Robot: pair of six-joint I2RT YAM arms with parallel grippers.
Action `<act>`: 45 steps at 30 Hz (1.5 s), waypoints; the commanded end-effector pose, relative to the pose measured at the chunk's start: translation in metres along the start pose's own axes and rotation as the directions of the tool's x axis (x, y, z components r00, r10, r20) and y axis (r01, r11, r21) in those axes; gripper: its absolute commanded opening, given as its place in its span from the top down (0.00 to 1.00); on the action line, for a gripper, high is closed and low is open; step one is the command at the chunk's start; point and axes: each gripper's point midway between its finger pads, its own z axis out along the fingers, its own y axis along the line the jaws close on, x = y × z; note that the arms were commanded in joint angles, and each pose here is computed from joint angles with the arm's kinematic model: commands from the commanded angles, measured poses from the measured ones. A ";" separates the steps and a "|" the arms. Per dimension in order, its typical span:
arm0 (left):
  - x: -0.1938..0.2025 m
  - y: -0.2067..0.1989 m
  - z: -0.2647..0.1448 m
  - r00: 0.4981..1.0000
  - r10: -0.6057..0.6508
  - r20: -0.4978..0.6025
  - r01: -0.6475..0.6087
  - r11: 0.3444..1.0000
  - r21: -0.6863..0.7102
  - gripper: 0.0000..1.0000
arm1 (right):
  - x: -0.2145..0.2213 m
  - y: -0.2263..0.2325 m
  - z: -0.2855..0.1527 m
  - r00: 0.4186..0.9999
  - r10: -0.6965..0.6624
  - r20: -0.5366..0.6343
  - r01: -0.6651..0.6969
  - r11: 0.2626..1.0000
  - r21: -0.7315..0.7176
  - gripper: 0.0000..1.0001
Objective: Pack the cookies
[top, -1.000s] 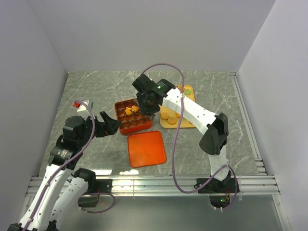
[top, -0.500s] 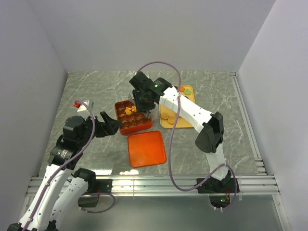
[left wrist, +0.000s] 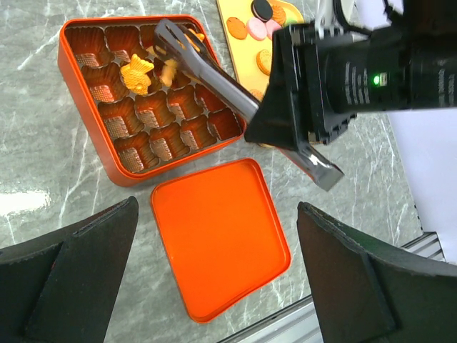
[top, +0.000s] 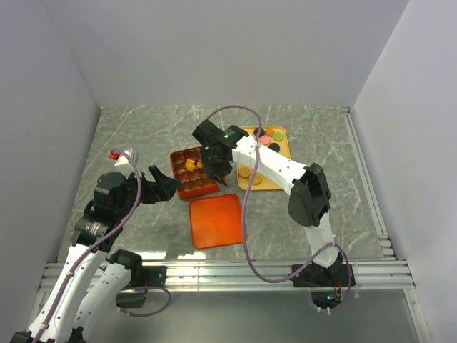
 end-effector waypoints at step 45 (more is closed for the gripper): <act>-0.009 -0.011 0.002 1.000 0.020 0.013 -0.020 0.999 0.039 0.01 | -0.062 -0.246 -0.061 0.959 0.220 0.178 -0.274 0.877 0.395 0.56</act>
